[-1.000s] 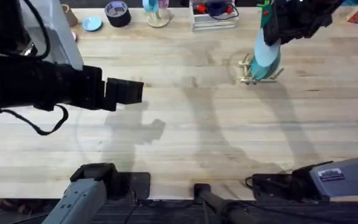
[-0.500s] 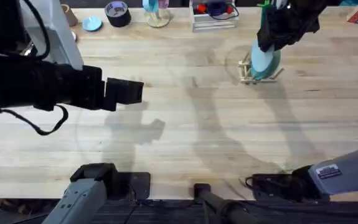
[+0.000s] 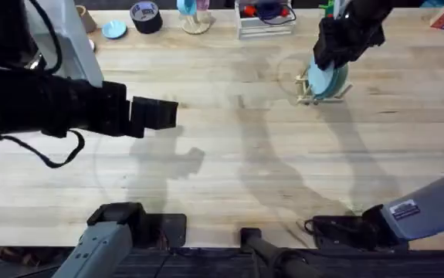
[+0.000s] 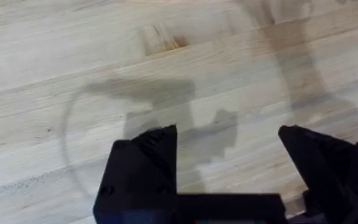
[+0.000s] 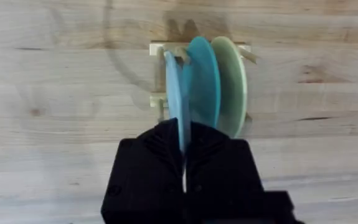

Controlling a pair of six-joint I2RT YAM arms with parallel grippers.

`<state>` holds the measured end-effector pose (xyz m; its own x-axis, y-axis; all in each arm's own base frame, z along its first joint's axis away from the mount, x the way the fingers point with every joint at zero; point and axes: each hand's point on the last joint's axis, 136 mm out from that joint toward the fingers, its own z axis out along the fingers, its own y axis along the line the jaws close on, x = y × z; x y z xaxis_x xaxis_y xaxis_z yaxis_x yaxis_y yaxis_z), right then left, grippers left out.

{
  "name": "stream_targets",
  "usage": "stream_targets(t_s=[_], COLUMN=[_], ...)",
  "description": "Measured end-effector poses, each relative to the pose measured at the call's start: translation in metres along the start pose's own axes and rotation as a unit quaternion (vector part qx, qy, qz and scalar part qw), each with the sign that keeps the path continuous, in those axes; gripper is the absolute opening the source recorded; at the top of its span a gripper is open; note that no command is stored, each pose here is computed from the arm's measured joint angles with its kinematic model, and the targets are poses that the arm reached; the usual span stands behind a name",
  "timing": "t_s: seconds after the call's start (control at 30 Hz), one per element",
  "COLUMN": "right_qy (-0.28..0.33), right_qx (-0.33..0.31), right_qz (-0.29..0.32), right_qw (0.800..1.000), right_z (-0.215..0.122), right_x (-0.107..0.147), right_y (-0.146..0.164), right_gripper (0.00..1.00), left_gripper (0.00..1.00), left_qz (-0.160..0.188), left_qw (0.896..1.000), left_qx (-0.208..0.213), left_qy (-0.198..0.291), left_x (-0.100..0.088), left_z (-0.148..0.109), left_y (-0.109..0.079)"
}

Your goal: Pick up the plates from the table one by one and place each into a slot on the dish rack.

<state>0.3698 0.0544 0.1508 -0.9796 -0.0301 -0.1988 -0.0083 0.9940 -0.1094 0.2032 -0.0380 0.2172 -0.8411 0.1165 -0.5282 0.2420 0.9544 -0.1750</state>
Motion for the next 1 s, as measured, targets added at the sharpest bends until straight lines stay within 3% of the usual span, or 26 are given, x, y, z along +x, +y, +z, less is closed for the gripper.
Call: stream_targets(t_s=[0.4,0.57,1.0], right_qy=[0.002,0.002,0.005], right_qx=[0.000,0.000,0.001], right_qz=[0.001,0.003,0.002], right_qw=[1.000,1.000,1.000], right_z=[0.0019,0.0019,0.0013], right_x=[-0.0001,-0.0001,0.0010], right_y=[0.0003,0.0003,0.0000], right_gripper=[0.030,0.131,0.181], left_gripper=[0.993,0.994,0.992], left_qz=[0.000,0.000,0.000], left_qw=[1.000,1.000,1.000], left_qx=[0.000,0.000,-0.002], left_qy=[0.000,0.000,0.000], left_x=[0.0000,0.0000,0.0001], left_z=[0.0000,0.0000,0.0000], left_y=[0.0000,0.0001,0.0006])
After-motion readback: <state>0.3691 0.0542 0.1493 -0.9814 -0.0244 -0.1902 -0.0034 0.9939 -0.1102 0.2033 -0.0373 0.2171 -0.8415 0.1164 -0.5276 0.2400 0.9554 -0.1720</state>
